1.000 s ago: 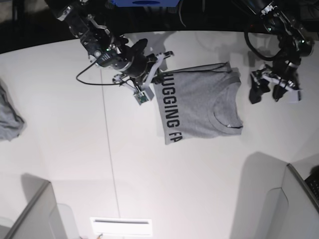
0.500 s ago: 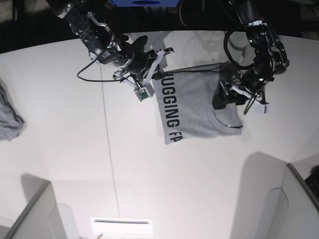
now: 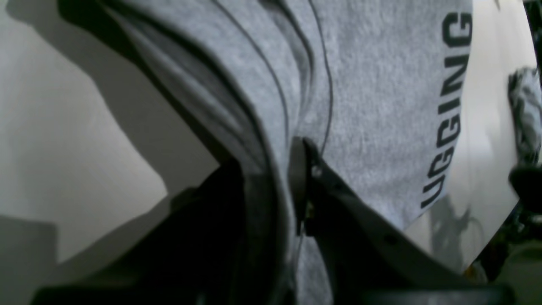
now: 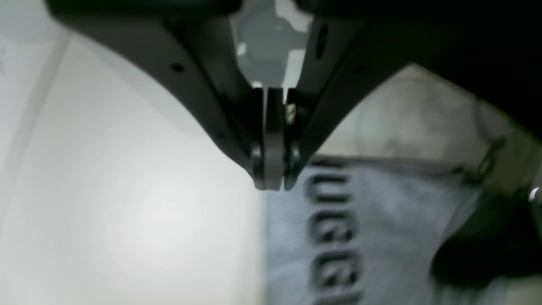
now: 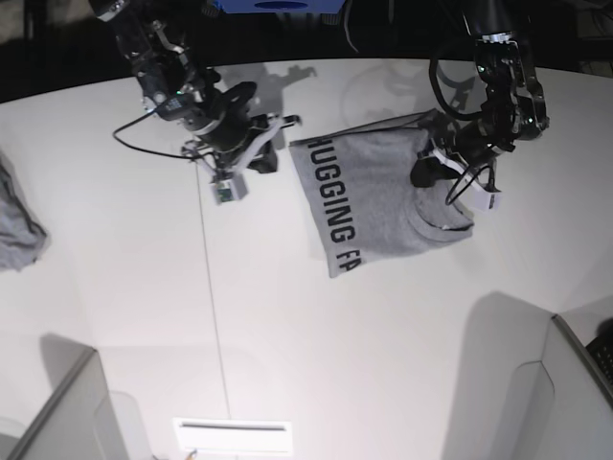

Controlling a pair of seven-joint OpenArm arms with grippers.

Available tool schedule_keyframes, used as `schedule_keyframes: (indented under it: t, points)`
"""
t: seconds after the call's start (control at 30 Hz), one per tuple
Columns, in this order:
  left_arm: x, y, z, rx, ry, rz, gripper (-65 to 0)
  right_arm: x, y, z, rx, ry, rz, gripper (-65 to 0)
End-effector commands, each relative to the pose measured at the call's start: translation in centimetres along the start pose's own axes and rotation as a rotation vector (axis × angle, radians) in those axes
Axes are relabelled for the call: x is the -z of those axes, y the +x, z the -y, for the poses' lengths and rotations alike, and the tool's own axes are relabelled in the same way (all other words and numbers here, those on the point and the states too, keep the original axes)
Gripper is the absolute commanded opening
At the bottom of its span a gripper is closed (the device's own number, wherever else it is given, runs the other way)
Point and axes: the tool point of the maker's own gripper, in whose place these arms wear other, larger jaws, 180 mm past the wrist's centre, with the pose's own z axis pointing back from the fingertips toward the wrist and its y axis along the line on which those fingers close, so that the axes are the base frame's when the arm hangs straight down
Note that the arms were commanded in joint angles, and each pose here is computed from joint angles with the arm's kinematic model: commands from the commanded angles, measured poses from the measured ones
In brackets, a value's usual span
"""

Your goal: Fold the T-shirt properly

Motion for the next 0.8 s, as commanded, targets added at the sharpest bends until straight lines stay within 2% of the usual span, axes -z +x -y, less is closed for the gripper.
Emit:
schedule_keyframes:
  t: [0.0, 0.17, 0.37, 0.6, 0.77]
  points:
    - [-0.4, -1.1, -1.1, 0.034, 0.052, -0.073, -65.0, -0.5, 1.2, 0.5, 0.008, -0.008, 0.049, -65.0]
    - [-0.2, -0.4, -0.8, 0.217, 0.049, -0.173, -65.0, -1.5, 1.2, 4.2, 0.068, -0.101, 0.069, -65.0]
    - [1.3, -0.3, 1.5, 0.515, 0.004, -0.343, -65.0, -3.0, 0.4, 8.2, 0.14, -0.208, 0.075, -65.0]
    - [3.3, -1.2, 5.1, 0.851, -0.071, -0.515, -65.0, -4.5, -1.8, 9.7, 0.181, -0.261, 0.048, -65.0]
    - [4.8, 0.1, 8.4, 1.061, -0.114, -0.555, -65.0, -5.6, -3.1, 10.4, 0.267, -0.305, 0.068, -65.0]
